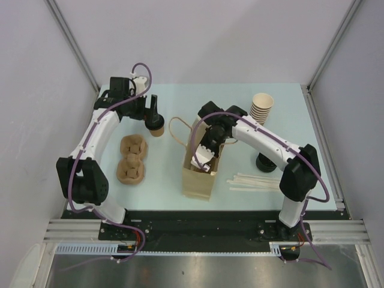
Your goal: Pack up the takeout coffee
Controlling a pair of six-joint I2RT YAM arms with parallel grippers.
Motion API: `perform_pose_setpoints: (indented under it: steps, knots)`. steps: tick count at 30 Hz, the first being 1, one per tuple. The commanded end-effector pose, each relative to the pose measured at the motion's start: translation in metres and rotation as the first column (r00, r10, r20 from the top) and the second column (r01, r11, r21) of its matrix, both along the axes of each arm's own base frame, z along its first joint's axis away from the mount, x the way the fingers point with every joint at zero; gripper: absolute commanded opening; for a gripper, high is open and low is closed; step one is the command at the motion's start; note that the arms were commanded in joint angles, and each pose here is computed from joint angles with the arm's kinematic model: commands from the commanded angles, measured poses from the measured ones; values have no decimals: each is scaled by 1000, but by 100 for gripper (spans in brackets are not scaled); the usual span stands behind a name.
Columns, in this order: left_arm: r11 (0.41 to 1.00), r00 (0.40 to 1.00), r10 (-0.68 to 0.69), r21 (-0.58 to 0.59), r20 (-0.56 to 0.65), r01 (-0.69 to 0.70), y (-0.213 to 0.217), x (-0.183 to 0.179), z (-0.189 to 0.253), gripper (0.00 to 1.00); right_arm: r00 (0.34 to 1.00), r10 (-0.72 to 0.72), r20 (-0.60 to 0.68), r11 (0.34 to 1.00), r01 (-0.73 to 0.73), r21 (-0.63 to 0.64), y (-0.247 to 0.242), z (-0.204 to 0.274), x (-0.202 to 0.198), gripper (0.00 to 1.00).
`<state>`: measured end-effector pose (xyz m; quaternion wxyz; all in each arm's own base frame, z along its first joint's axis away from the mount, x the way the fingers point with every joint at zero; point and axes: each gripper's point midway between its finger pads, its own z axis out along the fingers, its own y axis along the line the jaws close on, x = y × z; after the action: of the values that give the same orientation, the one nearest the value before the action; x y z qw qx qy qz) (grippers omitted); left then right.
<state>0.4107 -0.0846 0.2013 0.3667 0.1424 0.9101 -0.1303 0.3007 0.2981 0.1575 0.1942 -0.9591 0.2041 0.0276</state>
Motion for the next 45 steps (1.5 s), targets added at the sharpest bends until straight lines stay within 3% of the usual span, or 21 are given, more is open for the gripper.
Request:
perform_pose_setpoints:
  steps: [1,4,9,21,30,34,45]
  knots:
    - [999,998,14,-36,60,-12,-4,20,22,100,999,-8,37,998,6,58,1,32,-2,25]
    - [999,998,14,-37,68,-12,-4,23,25,99,998,-31,58,997,26,75,3,38,1,28]
    - [1000,998,14,-18,69,-13,-1,24,27,99,989,-110,101,974,87,207,17,80,15,34]
    - [999,999,32,26,15,-32,4,49,9,99,951,-298,78,838,222,498,17,162,23,79]
    - [997,999,49,57,-17,-47,8,66,-11,100,921,-390,31,699,274,661,14,205,25,94]
    - [998,998,44,55,-40,-42,7,69,-19,99,919,-395,-6,647,283,708,15,218,18,100]
    - [999,991,6,39,-131,-1,1,64,-45,100,880,-463,-108,513,365,777,8,247,20,100]
